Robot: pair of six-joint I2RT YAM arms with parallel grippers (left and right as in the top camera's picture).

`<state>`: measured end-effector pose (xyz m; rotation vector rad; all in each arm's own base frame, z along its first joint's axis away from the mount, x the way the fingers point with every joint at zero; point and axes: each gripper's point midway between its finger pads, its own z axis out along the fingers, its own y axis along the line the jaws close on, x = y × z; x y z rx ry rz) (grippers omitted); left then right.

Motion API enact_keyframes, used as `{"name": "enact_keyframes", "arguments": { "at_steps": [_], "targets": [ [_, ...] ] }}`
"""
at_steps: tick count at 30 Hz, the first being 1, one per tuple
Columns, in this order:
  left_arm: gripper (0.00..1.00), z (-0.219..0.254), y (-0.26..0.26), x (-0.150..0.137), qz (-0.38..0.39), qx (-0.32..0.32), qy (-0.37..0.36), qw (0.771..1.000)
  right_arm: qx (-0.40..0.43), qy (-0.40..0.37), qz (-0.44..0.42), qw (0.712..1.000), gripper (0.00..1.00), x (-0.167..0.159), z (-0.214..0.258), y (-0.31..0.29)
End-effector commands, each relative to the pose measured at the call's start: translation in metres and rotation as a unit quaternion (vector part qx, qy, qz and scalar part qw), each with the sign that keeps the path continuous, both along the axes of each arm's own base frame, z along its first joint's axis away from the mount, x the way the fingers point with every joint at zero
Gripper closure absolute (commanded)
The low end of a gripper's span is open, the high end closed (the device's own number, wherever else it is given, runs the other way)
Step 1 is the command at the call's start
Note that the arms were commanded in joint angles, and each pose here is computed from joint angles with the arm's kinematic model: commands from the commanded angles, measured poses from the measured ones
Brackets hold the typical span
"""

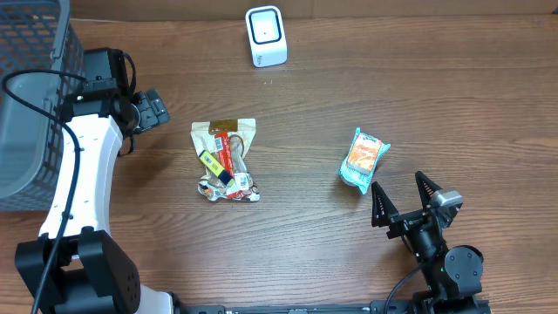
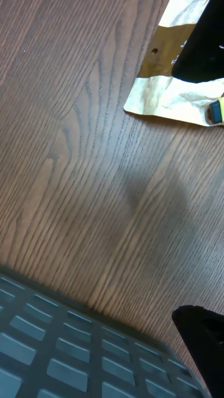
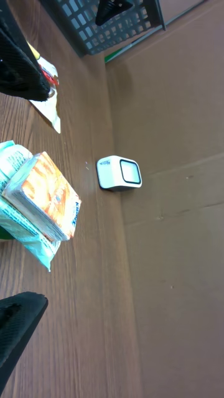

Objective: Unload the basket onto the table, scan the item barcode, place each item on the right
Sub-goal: 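Release the bundle on the table and pull the left gripper back, then move the right gripper over the Kleenex pack on the green wipes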

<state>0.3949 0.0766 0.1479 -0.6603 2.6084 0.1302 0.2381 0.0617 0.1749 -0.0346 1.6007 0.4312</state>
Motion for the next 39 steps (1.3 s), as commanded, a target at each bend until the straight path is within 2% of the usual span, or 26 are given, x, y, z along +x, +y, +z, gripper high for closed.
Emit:
{"name": "enact_keyframes", "arguments": {
  "at_steps": [1,9,13,27,32,39],
  "targets": [
    [0.00,0.011,-0.001,0.002,-0.010,0.004,-0.013,1.000,0.000,-0.001,0.002,1.000,0.00,0.000,-0.002,0.000],
    [0.00,0.011,-0.001,0.003,-0.010,0.004,-0.013,1.000,0.000,-0.002,0.001,1.000,0.00,0.000,-0.002,0.000],
    [0.00,0.011,-0.001,0.002,-0.010,0.004,-0.013,1.000,0.005,-0.027,-0.019,0.999,0.00,0.002,0.011,-0.006],
    [0.00,0.011,-0.001,0.002,-0.010,0.004,-0.013,1.000,0.024,-0.002,0.008,1.000,0.00,-0.002,0.007,0.002],
    [0.00,0.011,-0.001,0.002,-0.010,0.004,-0.013,1.000,0.027,-0.003,-0.008,1.000,0.00,-0.011,0.039,-0.004],
    [0.00,0.011,-0.001,0.003,-0.010,0.004,-0.013,1.000,0.026,0.004,-0.055,0.998,0.00,-0.031,0.114,-0.024]
  ]
}}
